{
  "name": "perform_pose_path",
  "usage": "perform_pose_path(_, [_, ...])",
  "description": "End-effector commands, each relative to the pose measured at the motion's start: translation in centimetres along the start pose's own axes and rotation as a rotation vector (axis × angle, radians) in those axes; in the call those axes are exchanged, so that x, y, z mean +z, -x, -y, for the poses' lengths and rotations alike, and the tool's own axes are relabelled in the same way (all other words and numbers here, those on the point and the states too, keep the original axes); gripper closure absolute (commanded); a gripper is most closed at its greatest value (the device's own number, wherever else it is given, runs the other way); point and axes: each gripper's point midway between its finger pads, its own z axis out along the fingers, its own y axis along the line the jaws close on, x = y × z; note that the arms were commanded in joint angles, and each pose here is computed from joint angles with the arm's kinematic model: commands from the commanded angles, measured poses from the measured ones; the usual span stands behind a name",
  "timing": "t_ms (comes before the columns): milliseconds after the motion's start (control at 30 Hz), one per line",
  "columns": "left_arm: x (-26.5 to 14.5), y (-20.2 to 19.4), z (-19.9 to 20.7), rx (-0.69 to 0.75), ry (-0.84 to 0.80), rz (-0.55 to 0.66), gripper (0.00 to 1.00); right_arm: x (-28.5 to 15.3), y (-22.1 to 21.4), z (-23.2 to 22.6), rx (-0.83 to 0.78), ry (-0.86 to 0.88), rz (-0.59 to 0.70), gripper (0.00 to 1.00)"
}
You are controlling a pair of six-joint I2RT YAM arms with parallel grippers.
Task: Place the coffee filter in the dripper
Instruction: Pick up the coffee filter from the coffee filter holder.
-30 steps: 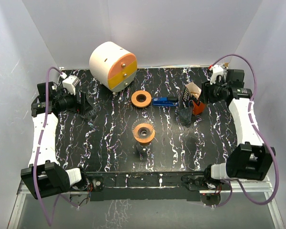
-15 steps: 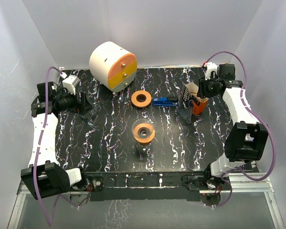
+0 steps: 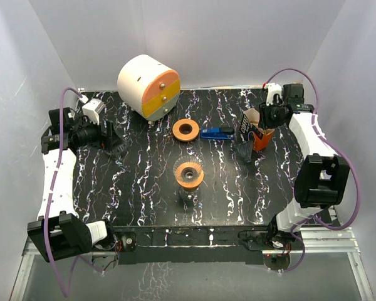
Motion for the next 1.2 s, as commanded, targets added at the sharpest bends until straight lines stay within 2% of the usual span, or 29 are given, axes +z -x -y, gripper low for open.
perform_pose_path(0, [-0.5, 0.3, 0.8, 0.023, -0.022, 0.026, 0.19, -0.4, 3.9, 1.0, -0.046, -0.040, 0.105, 0.71])
perform_pose_path(600, [-0.6, 0.1, 1.0, 0.025, -0.029, 0.022, 0.19, 0.8, 3.0, 1.4, -0.036, -0.039, 0.071, 0.78])
perform_pose_path(933, [-0.6, 0.0, 1.1, 0.025, -0.034, 0.023, 0.19, 0.9, 2.6, 1.4, -0.040, -0.040, 0.062, 0.88])
perform_pose_path(1167, [-0.7, 0.0, 1.2, 0.026, -0.035, 0.024, 0.18, 1.1, 2.3, 1.3, -0.038, -0.035, 0.053, 0.89])
